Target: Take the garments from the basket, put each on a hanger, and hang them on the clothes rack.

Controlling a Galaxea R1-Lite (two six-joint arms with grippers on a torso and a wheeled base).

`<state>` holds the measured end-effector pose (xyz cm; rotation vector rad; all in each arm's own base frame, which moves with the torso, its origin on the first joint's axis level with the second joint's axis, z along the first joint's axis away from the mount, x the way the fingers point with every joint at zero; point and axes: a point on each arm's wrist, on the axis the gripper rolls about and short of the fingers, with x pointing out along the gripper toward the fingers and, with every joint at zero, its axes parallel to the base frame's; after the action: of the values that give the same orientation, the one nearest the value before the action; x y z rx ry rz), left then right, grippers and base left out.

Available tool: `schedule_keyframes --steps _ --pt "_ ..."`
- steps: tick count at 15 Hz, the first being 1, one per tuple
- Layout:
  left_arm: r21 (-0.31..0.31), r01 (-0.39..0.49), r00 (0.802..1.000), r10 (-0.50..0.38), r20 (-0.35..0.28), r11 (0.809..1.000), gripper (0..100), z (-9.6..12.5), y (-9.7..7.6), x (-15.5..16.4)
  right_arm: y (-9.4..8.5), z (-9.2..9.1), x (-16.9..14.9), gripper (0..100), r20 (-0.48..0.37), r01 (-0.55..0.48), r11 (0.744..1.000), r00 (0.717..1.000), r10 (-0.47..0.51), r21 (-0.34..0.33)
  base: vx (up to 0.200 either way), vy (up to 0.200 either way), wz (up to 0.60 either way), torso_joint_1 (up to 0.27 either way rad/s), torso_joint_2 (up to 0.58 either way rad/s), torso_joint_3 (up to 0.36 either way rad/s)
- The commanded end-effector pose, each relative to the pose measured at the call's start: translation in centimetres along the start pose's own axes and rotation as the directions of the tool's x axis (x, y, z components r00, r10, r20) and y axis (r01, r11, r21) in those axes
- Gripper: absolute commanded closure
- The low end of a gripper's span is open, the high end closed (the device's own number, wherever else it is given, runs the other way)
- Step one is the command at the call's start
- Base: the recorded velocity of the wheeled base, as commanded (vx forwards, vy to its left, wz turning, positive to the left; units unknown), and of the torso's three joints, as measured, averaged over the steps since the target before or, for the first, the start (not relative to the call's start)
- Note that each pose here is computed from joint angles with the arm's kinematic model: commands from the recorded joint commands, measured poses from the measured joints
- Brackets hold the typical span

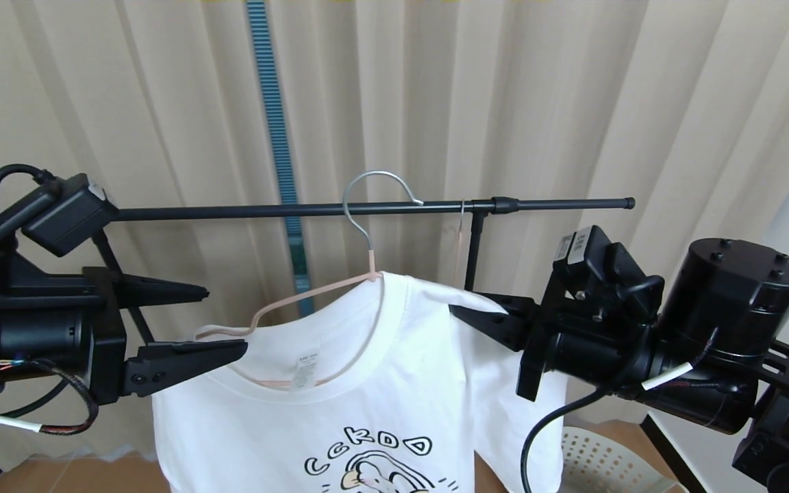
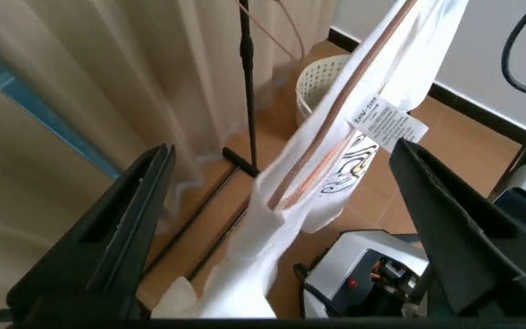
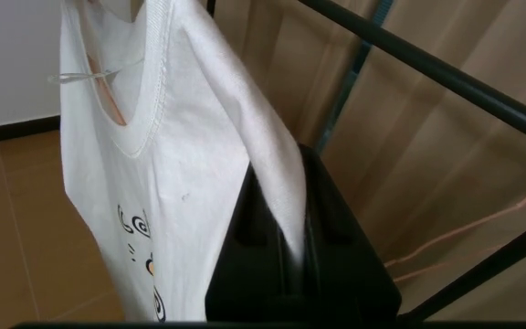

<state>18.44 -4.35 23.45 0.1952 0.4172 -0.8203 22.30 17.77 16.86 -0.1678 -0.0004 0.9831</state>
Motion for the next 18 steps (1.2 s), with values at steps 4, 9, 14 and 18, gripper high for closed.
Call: schedule_keyframes --steps 4,9,14,18 --pt "-0.128 -0.193 0.978 0.201 0.052 0.973 0 1.0 -1.5 -3.1 -0.7 0.4 0.4 100 0.009 0.045 0.999 0.999 -0.045 -0.004 0.000 0.000 0.00 0.000 0.00 0.000" --pt "-0.220 -0.372 0.926 0.376 -0.026 0.902 0 1.5 -2.9 -2.0 -1.4 0.6 1.6 100 0.002 0.178 0.984 0.984 -0.178 -0.007 0.000 0.000 0.00 0.000 0.00 0.000" --pt "-0.332 -0.429 0.903 0.388 -0.184 0.840 0 0.8 -3.6 3.1 -1.6 0.3 2.5 100 -0.011 0.242 0.970 0.970 -0.242 -0.008 0.000 0.000 0.00 0.000 0.00 0.000" --pt "-0.411 -0.531 0.847 0.461 -0.264 0.741 0 1.1 -3.2 6.8 -1.6 0.4 2.5 100 -0.005 0.243 0.970 0.970 -0.243 -0.007 0.000 0.000 0.00 0.000 0.00 0.000"
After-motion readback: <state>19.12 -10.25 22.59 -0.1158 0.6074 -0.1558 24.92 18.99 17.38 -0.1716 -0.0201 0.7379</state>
